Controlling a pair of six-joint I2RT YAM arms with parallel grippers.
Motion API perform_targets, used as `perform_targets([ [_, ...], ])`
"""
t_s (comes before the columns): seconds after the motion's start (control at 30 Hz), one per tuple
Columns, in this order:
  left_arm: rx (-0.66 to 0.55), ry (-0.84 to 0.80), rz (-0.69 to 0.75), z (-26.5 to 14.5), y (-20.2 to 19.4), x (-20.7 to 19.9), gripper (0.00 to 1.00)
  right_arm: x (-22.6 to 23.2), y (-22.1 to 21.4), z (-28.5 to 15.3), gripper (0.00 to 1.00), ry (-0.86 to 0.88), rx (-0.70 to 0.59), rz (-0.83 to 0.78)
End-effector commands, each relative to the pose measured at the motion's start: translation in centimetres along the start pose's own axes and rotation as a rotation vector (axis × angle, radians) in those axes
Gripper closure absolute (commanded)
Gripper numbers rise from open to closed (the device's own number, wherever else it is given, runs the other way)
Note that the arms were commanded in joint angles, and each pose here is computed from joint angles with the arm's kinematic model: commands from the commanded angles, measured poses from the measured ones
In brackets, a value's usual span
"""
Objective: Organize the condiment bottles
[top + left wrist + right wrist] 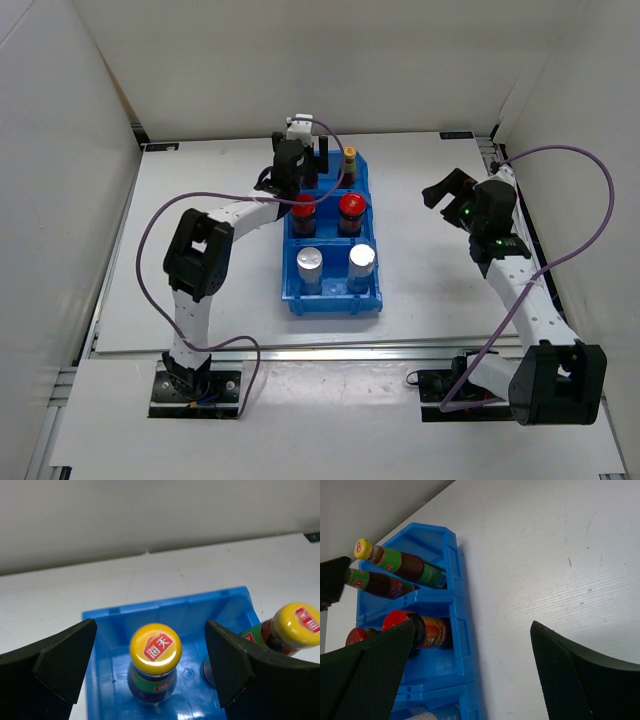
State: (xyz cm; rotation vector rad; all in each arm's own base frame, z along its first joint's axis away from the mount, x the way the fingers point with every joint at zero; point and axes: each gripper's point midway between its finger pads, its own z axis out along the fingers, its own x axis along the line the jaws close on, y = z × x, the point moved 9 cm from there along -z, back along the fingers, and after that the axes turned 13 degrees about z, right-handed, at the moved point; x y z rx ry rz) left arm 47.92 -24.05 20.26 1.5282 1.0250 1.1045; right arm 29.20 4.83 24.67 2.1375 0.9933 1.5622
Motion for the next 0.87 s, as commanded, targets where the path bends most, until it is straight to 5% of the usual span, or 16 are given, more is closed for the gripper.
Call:
perform_targets([
  [0.0,-0.209,0.133,-0.01,-3.2,9.8,2.8,0.0,1.8,1.9,-1.4,0.0,0.04,-0.065,-0.014],
  [0.27,-0.337,0.301,0.001,-13.6,19.6,7.8,0.0,2.5,3.0,-2.8,0.0,-0.08,-0.024,0.004],
  [0.4,-0.303,0.334,0.003,-19.8,19.8,10.1,0.0,3.7,3.7,-2.4,0.0,-0.135,0.075,0.013],
  [0.83,-0.01,0.541,0.067,-36.1,3.5,15.1,0.0,4.8,4.0,-3.0,0.0,-0.142,0.117,0.074],
])
